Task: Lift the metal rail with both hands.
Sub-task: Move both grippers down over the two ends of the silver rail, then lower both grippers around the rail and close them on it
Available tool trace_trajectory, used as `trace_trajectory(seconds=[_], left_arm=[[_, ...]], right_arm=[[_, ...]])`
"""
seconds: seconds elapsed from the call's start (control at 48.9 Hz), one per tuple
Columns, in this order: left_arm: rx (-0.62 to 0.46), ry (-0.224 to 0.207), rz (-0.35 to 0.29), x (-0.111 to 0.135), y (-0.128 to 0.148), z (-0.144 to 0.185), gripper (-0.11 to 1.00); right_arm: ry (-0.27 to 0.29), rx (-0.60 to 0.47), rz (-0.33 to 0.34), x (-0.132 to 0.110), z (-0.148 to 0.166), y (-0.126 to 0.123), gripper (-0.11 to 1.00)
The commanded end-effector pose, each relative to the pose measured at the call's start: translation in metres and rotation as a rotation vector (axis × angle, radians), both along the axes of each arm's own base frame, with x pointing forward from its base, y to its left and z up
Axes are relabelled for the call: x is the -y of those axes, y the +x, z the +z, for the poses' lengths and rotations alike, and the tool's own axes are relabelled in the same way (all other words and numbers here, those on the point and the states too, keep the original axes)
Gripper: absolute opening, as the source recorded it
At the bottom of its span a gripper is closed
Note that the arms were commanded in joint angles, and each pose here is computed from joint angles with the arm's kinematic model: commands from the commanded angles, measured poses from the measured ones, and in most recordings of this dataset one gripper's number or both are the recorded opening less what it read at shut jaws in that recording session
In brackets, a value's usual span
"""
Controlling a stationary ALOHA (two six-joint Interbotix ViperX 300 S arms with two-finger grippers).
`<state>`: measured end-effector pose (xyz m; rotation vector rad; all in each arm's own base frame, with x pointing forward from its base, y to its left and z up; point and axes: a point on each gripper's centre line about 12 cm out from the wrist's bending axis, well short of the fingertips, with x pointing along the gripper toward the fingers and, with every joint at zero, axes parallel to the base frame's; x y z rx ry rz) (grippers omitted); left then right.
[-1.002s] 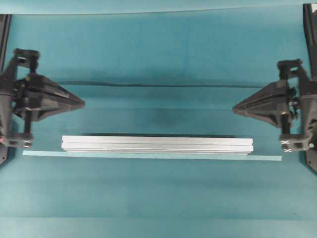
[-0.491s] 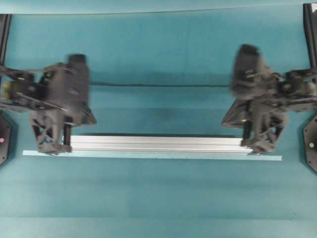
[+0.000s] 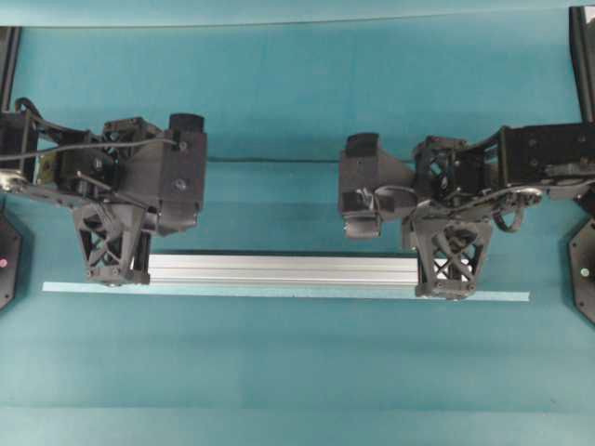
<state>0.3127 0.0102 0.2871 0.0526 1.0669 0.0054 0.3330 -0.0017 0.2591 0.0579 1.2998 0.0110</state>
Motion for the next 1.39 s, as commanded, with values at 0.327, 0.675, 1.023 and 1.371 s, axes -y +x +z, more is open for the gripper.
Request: trace_trajectory(seconds=[0.327,0.675,1.023,1.371], left_arm=[[0.039,-0.036,0.053,0.005,0.002,-0.003,0.44],[0.019,-0.043,0.028,0.017,0.006,-0.015,0.95],[-0.043,-0.042,0.036,0.015,0.014,-0.058,0.97],[-0.08,-0.041,0.034,0.014,0.018,-0.105,0.97]], right_arm=[[-0.009,0.035,0.01,0.0,-0.009,0.0,0.26],[-0.013,0.039,0.0,-0.002,-0.023,-0.002,0.96],[-0.029,-0.018,0.005,-0.001,-0.044,-0.003,0.96],[-0.021,0.009,-0.025,-0.007,-0.082,0.001,0.96]])
